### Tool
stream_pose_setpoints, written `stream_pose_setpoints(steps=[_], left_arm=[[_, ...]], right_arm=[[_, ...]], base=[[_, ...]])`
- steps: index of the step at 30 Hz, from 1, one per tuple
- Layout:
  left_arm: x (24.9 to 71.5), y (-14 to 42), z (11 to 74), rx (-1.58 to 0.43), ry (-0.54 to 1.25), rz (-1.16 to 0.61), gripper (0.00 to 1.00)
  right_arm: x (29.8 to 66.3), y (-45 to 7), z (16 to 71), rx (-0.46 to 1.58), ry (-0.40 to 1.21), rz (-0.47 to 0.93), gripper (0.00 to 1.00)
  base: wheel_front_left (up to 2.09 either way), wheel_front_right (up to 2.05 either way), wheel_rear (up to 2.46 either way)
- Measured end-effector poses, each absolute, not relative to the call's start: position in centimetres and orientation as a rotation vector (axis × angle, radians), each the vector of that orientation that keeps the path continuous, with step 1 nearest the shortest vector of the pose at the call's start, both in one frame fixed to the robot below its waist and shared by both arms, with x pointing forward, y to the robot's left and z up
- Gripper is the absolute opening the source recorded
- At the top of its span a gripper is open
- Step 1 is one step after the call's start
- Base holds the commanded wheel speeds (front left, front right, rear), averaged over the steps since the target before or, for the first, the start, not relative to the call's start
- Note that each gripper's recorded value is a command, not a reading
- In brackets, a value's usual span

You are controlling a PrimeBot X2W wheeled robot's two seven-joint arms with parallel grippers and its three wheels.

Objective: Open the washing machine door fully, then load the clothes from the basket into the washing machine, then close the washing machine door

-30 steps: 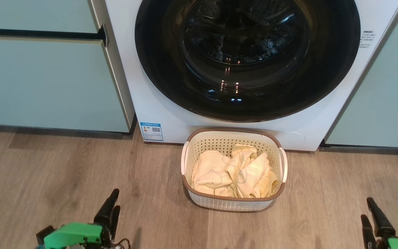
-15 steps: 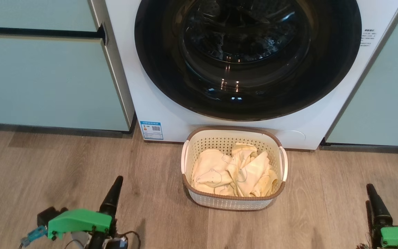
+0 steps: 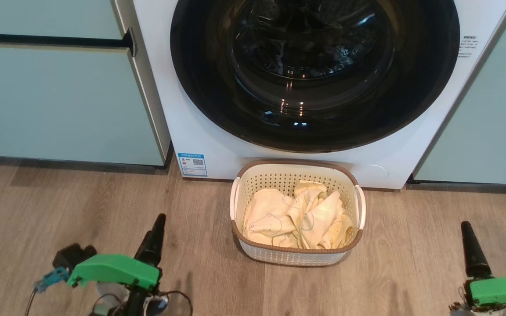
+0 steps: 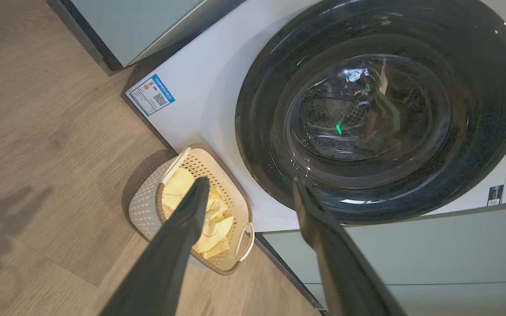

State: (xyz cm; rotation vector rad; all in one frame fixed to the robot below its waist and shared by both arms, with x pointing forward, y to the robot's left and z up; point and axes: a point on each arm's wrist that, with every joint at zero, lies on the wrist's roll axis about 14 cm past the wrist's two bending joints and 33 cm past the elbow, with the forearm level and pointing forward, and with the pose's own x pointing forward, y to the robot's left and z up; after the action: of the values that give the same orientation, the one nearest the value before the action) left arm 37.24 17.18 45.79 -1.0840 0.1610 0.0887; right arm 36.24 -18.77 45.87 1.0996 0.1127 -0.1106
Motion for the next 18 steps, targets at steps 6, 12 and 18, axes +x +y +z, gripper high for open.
stream_pose_setpoints(steps=[6,12,18], left_arm=[[37.9,16.8,46.8,-0.984,0.138,0.063,1.0],[38.2,16.6,47.6,-0.884,0.117,0.044,1.0],[38.6,16.1,48.6,-0.795,0.09,0.015,1.0]], right_arm=[[36.4,-18.4,46.5,0.984,0.1,-0.082,1.0],[36.5,-18.1,47.0,0.869,0.092,-0.056,1.0],[36.7,-17.9,47.6,0.772,0.078,-0.034,1.0]], base=[[0.0,0.0,0.0],[0.0,0.0,0.0],[0.0,0.0,0.0]])
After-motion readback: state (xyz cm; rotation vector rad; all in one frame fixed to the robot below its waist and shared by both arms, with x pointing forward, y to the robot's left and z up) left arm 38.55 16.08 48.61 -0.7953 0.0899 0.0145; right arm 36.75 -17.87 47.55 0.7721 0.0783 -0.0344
